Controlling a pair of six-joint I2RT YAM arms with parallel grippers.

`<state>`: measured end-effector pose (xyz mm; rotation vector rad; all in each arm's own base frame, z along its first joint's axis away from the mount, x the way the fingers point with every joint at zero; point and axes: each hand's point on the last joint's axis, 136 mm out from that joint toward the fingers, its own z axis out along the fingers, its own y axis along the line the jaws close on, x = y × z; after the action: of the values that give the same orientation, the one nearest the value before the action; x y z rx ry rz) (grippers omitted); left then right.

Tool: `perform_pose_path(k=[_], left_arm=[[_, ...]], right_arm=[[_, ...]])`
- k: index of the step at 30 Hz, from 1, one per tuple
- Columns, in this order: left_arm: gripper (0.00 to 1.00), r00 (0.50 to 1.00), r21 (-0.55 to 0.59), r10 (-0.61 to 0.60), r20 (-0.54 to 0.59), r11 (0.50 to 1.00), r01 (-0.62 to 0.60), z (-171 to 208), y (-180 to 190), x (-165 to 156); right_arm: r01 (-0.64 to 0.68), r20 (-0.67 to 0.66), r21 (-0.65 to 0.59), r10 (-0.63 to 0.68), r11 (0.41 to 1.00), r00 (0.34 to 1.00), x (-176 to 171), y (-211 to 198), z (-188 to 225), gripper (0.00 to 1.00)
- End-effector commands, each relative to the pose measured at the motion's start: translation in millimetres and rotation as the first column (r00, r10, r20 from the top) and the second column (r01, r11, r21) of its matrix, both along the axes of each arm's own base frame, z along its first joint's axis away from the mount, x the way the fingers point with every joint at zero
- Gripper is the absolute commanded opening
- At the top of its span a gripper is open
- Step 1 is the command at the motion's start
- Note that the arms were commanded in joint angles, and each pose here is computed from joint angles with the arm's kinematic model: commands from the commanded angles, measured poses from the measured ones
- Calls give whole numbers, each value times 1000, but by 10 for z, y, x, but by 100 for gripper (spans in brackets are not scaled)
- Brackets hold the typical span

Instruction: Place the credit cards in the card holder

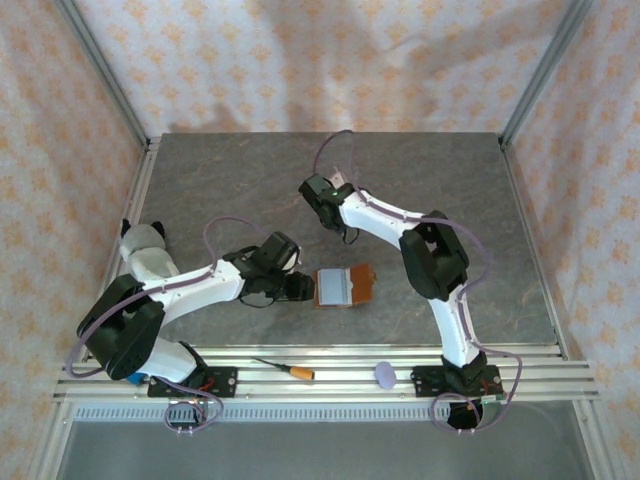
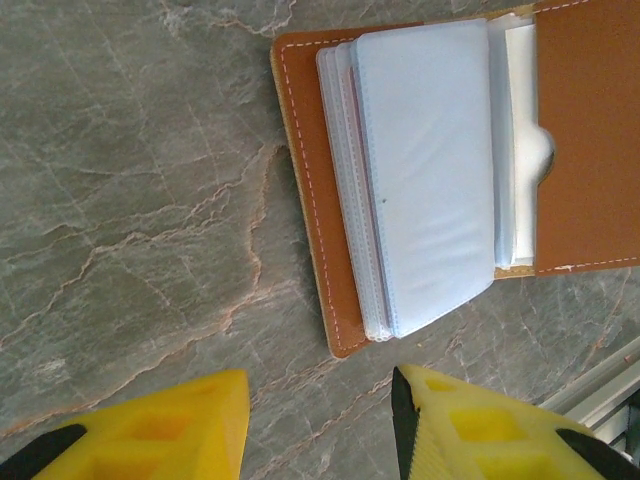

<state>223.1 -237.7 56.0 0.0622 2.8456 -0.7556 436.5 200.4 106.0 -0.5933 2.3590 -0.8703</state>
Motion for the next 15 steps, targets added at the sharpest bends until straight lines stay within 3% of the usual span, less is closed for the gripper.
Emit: perform_pose_path(k=[1, 15], left_arm=[[43, 1000, 1, -13, 19, 1000, 13, -9, -12, 28], [43, 1000, 1, -14, 18, 1000, 14, -10, -24, 39]], right_arm=[[38, 34, -27, -37, 999, 999, 68, -110, 123, 45], [49, 89, -36, -46, 998, 995, 88, -163, 299, 43]])
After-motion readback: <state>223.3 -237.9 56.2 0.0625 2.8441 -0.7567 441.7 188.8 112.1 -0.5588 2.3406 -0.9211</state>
